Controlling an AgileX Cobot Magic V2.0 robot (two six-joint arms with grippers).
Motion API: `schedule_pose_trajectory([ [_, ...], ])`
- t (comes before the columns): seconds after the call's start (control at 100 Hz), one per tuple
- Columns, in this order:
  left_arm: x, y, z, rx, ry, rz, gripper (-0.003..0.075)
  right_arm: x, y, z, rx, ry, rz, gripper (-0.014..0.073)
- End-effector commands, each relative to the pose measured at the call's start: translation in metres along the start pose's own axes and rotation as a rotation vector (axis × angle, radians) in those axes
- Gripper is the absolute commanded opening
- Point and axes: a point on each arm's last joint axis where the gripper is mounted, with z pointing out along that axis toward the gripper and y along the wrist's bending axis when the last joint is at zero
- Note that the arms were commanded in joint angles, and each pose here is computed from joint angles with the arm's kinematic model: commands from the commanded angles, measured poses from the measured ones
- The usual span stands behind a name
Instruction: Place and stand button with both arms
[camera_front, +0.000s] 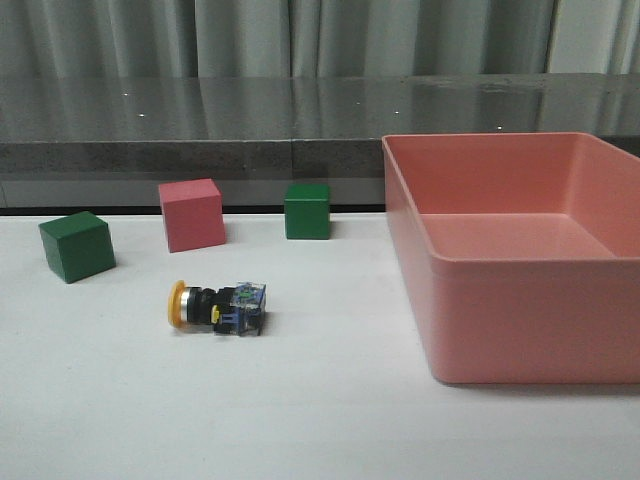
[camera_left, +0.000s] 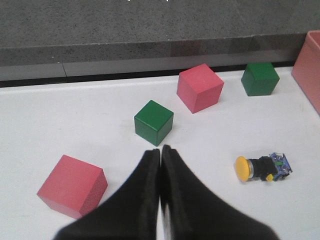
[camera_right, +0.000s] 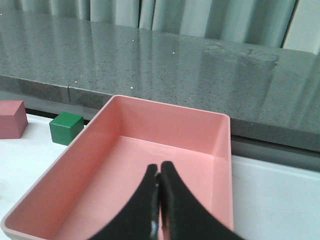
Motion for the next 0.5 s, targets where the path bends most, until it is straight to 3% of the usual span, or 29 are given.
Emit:
schedule_pose_trajectory([
  [0.0, -0.025, 0.001, 0.011, 0.013, -0.045, 0.048, -0.0017, -0.015, -0.004, -0.002, 0.039, -0.088, 0.007, -0.0061],
  [0.08, -0.032, 0.000, 0.027, 0.046, -0.008, 0.070, 0.0006, -0.015, -0.004, -0.002, 0.039, -0.088, 0.007, -0.0061],
  [0.15, -0.035, -0.001, 0.040, 0.084, 0.019, 0.097, 0.0083, -0.015, -0.004, -0.002, 0.039, -0.088, 0.007, -0.0061],
  [0.22, -0.035, -0.002, 0.052, 0.130, 0.045, 0.146, 0.0215, -0.015, -0.004, -0.002, 0.039, -0.088, 0.007, -0.0061],
  [0.3, -0.034, -0.004, 0.064, 0.173, 0.055, 0.197, 0.0423, -0.015, -0.004, -0.002, 0.039, -0.088, 0.007, -0.0061],
  [0.37, -0.033, -0.005, 0.074, 0.199, 0.064, 0.155, 0.0560, -0.015, -0.004, -0.002, 0.039, -0.088, 0.007, -0.0061],
  [0.42, -0.033, -0.005, 0.082, 0.208, 0.065, 0.108, 0.0609, -0.015, -0.004, -0.002, 0.039, -0.088, 0.007, -0.0061],
  [0.49, -0.032, -0.004, 0.092, 0.220, 0.070, 0.044, 0.0607, -0.015, -0.004, -0.002, 0.039, -0.088, 0.007, -0.0061],
])
